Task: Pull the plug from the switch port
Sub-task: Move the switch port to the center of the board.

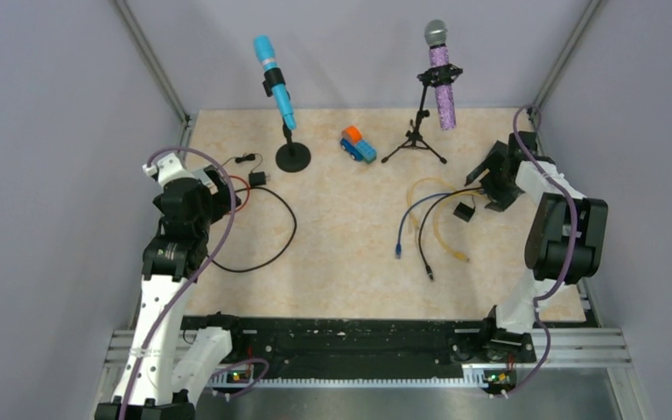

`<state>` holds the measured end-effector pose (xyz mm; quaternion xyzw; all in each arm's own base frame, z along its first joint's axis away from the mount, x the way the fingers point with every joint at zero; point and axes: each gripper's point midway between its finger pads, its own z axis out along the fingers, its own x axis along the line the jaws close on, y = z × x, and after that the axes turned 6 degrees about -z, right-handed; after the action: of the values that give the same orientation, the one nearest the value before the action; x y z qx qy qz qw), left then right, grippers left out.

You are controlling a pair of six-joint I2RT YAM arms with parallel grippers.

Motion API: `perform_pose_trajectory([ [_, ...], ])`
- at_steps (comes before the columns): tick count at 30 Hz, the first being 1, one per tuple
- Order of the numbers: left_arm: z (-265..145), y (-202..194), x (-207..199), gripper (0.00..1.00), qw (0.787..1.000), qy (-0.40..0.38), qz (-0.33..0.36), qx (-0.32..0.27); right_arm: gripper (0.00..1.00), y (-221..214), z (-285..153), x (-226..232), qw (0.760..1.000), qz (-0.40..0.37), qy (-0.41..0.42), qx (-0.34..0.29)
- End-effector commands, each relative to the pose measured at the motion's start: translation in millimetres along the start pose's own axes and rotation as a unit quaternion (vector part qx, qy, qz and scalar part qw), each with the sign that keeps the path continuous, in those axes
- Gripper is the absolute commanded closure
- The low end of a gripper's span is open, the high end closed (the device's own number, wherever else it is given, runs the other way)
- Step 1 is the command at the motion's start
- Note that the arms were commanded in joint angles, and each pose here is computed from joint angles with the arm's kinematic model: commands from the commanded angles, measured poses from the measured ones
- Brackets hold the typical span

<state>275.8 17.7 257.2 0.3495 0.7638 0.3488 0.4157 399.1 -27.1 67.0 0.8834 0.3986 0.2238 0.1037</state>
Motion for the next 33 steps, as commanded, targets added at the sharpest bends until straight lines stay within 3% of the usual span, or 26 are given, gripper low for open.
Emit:
perform_pose_trajectory([
  [1, 0.9, 10.3, -13.2, 0.01, 0.999, -0.029, -0.001, -0.015, 0.2, 2.8, 0.1, 29.2, 0.997, -0.034, 0.072, 0.008],
  [13, 6.7, 6.1, -24.6, 0.01, 0.999, -0.05, -0.002, 0.004, 0.29, -43.3, 3.9, 22.7, 0.988, -0.131, 0.054, 0.054],
  [24, 11.7, 5.6, -32.5, 0.01, 0.998, -0.063, 0.003, 0.012, 0.33, -121.8, -32.0, -7.4, 0.968, -0.221, 0.063, 0.1],
  [29, 13.9, 2.9, -38.8, 0.01, 0.997, -0.077, 0.001, 0.02, 0.25, -124.7, -62.6, -8.1, 0.969, -0.222, 0.085, 0.064],
  [33, 14.1, 2.2, -43.6, 0.01, 0.996, -0.088, -0.001, 0.023, 0.11, -79.8, -95.3, 3.5, 0.978, -0.196, 0.065, -0.035],
])
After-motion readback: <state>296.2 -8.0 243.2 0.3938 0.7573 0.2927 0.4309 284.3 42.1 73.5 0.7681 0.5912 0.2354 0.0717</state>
